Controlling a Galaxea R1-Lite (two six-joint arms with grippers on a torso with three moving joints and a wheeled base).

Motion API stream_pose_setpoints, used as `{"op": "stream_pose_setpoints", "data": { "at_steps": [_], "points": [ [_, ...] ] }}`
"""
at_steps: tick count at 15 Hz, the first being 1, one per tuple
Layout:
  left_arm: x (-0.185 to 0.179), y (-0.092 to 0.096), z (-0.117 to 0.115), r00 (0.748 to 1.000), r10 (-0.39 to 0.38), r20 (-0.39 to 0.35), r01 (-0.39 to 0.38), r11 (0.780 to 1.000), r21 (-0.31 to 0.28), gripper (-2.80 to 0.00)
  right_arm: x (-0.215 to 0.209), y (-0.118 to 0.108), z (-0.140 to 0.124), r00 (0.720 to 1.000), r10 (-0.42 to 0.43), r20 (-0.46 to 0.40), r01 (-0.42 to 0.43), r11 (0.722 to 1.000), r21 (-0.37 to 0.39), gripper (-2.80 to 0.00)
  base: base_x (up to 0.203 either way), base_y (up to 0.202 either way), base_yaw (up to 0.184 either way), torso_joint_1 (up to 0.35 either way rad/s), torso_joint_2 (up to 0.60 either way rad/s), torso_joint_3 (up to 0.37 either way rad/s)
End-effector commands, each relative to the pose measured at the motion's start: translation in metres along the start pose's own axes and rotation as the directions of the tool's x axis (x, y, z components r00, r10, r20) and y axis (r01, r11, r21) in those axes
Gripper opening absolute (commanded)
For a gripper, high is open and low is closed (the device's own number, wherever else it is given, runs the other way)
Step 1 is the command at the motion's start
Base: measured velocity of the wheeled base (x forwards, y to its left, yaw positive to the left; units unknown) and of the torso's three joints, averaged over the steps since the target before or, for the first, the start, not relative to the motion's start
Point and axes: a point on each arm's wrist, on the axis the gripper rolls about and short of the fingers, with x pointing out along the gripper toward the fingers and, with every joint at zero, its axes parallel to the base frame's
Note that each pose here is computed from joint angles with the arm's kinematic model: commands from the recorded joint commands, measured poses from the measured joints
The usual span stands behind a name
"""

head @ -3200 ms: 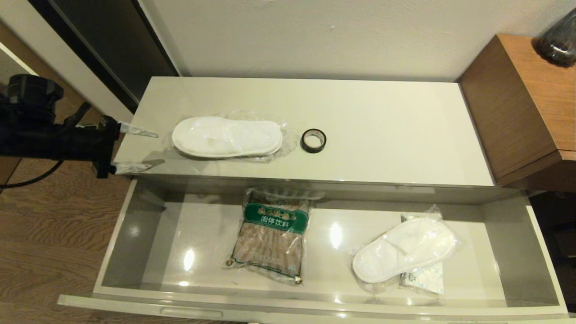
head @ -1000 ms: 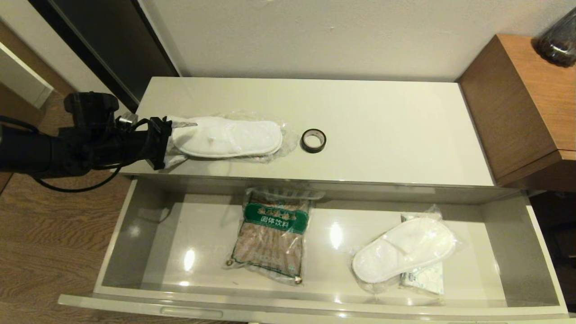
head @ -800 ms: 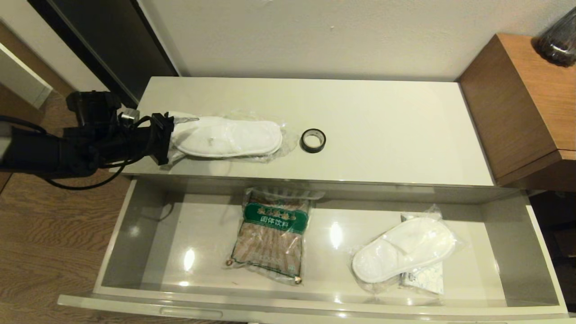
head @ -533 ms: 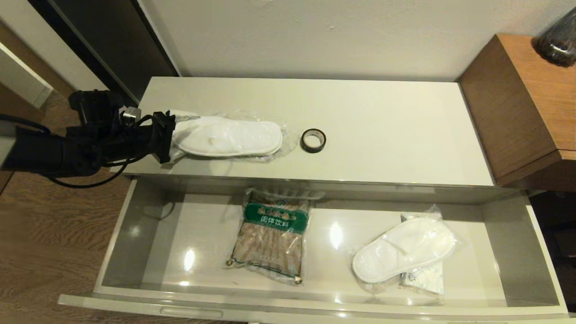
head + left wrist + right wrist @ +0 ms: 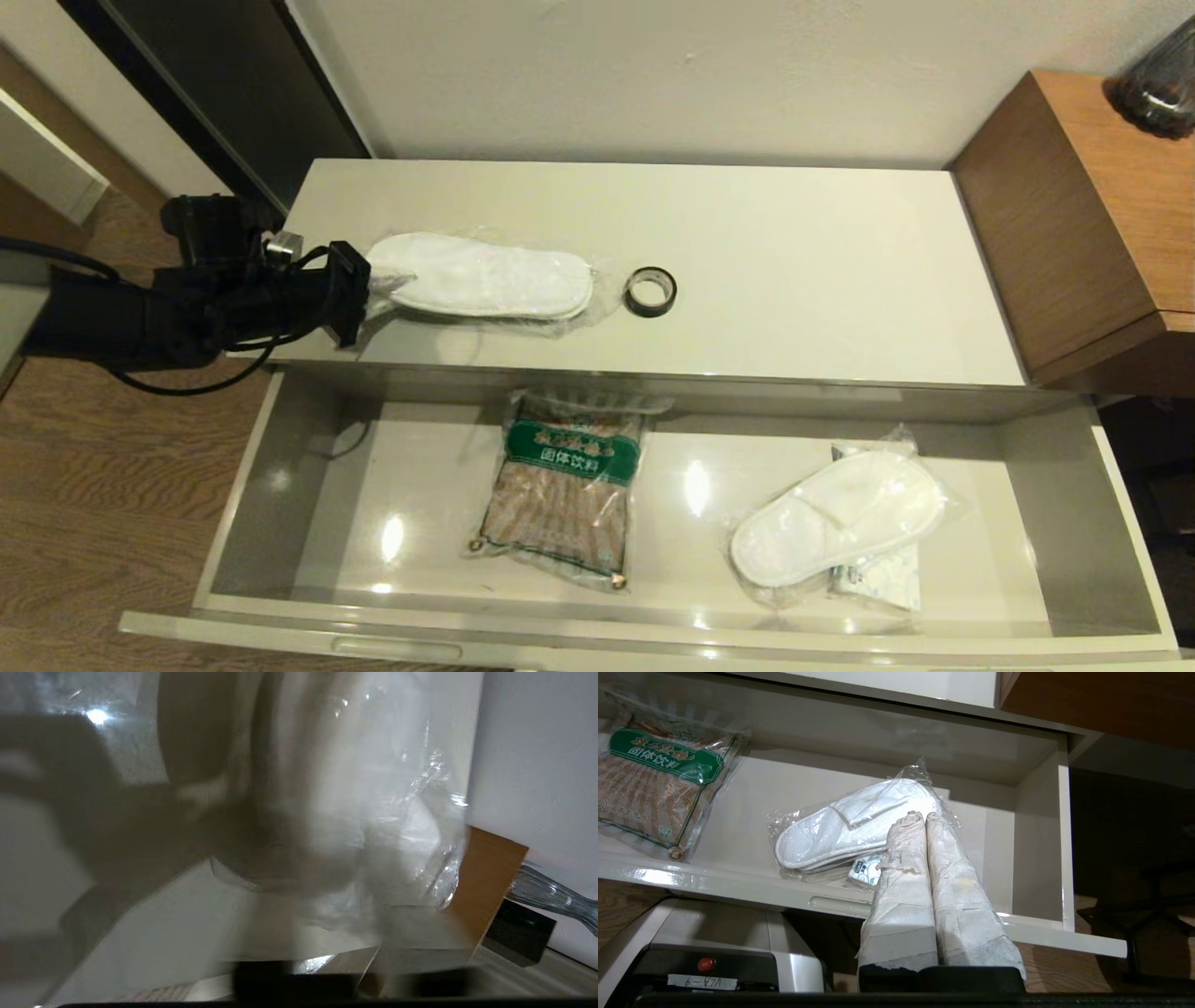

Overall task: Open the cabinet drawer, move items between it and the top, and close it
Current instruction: Pick up the disposable slippers on the table

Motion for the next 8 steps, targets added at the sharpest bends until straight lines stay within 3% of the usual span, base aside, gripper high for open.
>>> {"op": "stream_pose_setpoints", "data": {
  "at_steps": [1,6,8],
  "points": [
    [-0.014,-0.018,-0.002,1.0,-0.027,0.006,0.027,1.0,0.014,-2.8,0.0,0.0,0.0,1.0,0.001,-0.001,-0.001,1.0,-0.001,-2.8,0.0,0.0,0.0,0.0,0.0,0.0],
    [-0.047,-0.056,-0.017,0.998,-0.061,-0.015,0.061,0.998,0.033,-2.8,0.0,0.0,0.0,1.0,0.001,-0.001,-0.001,1.0,-0.002,-2.8,0.0,0.0,0.0,0.0,0.0,0.0],
    [-0.074,-0.082,-0.027,0.997,-0.073,-0.021,0.073,0.996,0.041,-2.8,0.0,0.0,0.0,1.0,0.001,-0.001,-0.001,1.0,-0.001,-2.8,0.0,0.0,0.0,0.0,0.0,0.0]
  ]
}}
